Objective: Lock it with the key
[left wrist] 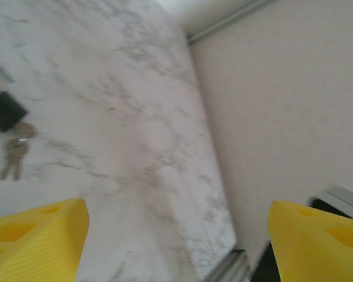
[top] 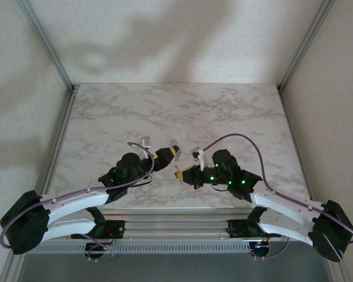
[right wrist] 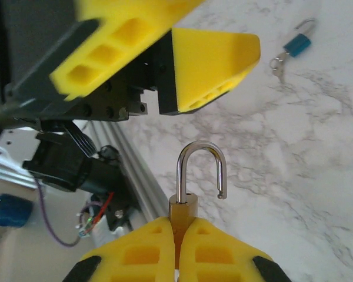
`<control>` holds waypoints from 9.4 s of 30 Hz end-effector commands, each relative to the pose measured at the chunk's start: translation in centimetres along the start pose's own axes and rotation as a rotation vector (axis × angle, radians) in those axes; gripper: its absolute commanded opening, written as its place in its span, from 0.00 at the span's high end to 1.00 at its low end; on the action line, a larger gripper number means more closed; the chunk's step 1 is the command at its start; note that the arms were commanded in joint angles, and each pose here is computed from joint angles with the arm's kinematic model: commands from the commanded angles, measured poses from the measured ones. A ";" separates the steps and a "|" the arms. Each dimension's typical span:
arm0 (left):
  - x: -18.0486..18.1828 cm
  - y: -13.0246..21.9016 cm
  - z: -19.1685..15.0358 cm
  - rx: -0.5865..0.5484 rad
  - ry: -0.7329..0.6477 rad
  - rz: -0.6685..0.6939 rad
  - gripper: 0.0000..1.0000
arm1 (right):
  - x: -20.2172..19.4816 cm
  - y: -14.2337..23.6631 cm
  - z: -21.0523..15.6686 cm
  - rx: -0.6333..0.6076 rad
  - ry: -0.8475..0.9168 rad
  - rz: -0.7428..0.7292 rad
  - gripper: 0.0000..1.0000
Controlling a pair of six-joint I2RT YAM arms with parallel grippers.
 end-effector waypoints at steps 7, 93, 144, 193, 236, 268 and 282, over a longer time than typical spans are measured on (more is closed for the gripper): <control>-4.8 1.8 -1.9 0.130 0.009 -0.355 0.19 | 3.9 0.0 3.1 -0.021 0.010 0.257 1.00; -3.1 5.0 -3.0 0.138 -0.041 -0.372 0.71 | 2.7 -0.1 4.1 -0.027 -0.030 0.259 1.00; -2.2 3.8 -2.4 0.107 -0.106 -0.270 0.73 | 3.0 -0.3 2.8 0.043 -0.055 0.302 1.00; -2.4 4.6 -2.9 0.131 -0.093 -0.306 0.80 | 2.6 -0.9 3.1 0.031 -0.072 0.297 1.00; -2.1 5.5 -3.0 0.110 -0.126 -0.359 1.00 | 4.9 0.3 5.9 -0.013 -0.142 0.439 1.00; -2.1 5.4 -5.1 0.172 -0.119 -0.408 1.00 | 5.6 0.3 9.1 -0.098 -0.100 0.443 1.00; -2.1 5.1 -6.2 0.204 -0.122 -0.413 1.00 | 5.5 0.5 11.2 -0.191 -0.066 0.397 1.00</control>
Point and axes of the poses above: each hand's point on the last joint's axis, 136 mm out from that joint toward the fingers, its own y axis back along the fingers, its own x axis along the line the jaws close on, z = x × y, the point moved 2 cm from there along y, back along the fingers, and after that the axes turned 10 degrees about y, right-handed, at the moved point
